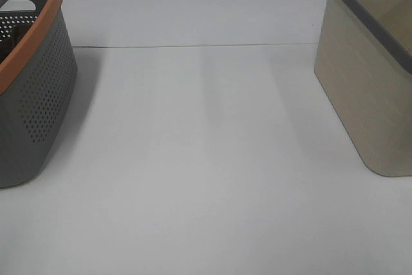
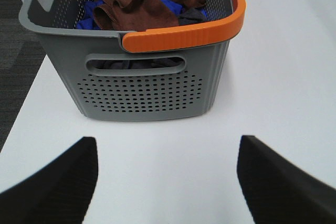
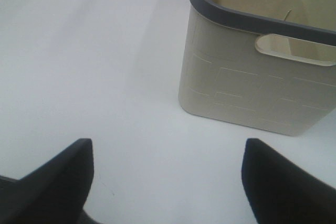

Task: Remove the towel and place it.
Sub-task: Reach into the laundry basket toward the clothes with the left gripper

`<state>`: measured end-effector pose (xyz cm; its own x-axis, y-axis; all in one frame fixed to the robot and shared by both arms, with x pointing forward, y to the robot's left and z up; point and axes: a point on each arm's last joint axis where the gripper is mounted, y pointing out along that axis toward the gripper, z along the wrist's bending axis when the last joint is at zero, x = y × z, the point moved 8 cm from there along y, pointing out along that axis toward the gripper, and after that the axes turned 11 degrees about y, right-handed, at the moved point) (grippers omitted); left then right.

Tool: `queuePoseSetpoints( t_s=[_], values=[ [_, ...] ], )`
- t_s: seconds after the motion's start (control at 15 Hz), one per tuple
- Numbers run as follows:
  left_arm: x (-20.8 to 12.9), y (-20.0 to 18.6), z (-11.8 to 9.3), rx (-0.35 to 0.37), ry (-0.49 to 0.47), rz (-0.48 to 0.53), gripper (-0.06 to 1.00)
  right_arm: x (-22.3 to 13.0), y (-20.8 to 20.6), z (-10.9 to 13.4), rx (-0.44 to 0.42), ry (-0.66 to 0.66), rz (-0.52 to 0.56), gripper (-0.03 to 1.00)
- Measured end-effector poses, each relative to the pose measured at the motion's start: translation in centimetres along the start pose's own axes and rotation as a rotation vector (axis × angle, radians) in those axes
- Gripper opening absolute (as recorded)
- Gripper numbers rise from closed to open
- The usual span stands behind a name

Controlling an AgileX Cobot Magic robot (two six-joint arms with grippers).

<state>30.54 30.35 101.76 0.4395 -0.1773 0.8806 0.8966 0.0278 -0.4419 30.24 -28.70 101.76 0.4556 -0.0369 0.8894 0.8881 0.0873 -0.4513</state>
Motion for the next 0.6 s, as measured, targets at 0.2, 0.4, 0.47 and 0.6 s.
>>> queuePoseSetpoints(
  t_s=[0.2,0.4,0.47,0.6],
  values=[
    [0.00,0.00,0.00,0.000,0.000,0.000,0.71,0.00,0.00,0.00,0.000,0.000,0.000,0.75],
    [0.00,0.00,0.00,0.000,0.000,0.000,0.71,0.00,0.00,0.00,0.000,0.000,0.000,0.75],
    [0.00,0.00,0.00,0.000,0.000,0.000,0.71,0.00,0.00,0.00,0.000,0.000,0.000,0.75],
    [0.00,0.00,0.00,0.000,0.000,0.000,0.71,0.00,0.00,0.00,0.000,0.000,0.000,0.75]
  ],
)
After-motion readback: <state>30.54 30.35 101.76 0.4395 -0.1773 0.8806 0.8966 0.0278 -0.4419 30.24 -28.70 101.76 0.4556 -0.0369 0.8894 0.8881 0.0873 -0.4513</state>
